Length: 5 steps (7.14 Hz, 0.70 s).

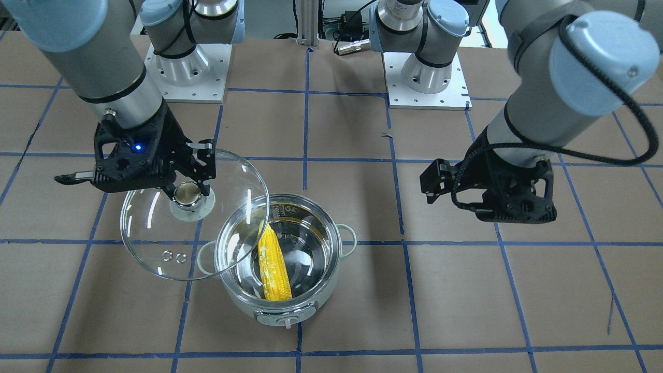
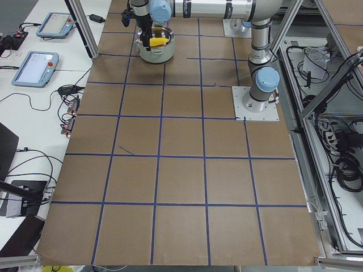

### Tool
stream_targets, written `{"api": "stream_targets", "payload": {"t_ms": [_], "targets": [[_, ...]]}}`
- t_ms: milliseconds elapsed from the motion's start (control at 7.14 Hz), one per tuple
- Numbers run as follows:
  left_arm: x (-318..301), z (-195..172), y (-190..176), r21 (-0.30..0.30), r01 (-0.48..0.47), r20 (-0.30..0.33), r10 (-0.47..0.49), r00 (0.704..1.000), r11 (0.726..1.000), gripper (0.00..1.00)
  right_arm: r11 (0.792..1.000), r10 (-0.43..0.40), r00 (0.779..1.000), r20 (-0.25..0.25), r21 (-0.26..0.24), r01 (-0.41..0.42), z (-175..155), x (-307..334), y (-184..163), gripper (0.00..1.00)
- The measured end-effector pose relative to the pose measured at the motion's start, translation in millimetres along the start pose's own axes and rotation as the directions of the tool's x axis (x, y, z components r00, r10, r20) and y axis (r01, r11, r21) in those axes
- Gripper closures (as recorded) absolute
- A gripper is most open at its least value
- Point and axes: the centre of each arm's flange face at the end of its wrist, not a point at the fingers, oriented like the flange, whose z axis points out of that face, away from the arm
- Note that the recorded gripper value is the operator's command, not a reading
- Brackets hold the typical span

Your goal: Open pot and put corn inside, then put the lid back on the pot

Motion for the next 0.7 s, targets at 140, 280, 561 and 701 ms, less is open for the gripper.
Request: {"api": "stream_targets", "payload": {"t_ms": [140, 280, 561, 701], "targets": [[-1, -12, 14, 0.006, 0.002, 0.0, -0.002, 1.0, 1.0, 0.0, 1.0, 0.003, 1.0, -0.006, 0.015, -0.003, 14, -12, -2, 0.6], [-1, -14, 30, 0.001, 0.004, -0.001, -0.004, 1.0, 1.0, 0.0, 1.0, 0.008, 1.0, -0.015, 0.025, -0.007, 29, -25, -4, 0.6], [-2, -12, 62, -0.005, 0.007, -0.001, -0.007, 1.0, 1.0, 0.0, 0.999, 0.02, 0.999, -0.031, 0.033, -0.019, 55, -49, -9, 0.6], [-2, -11, 72, -0.01, 0.006, -0.001, -0.006, 1.0, 1.0, 0.0, 0.999, 0.028, 0.999, -0.035, 0.04, -0.027, 67, -59, -12, 0.59]]}}
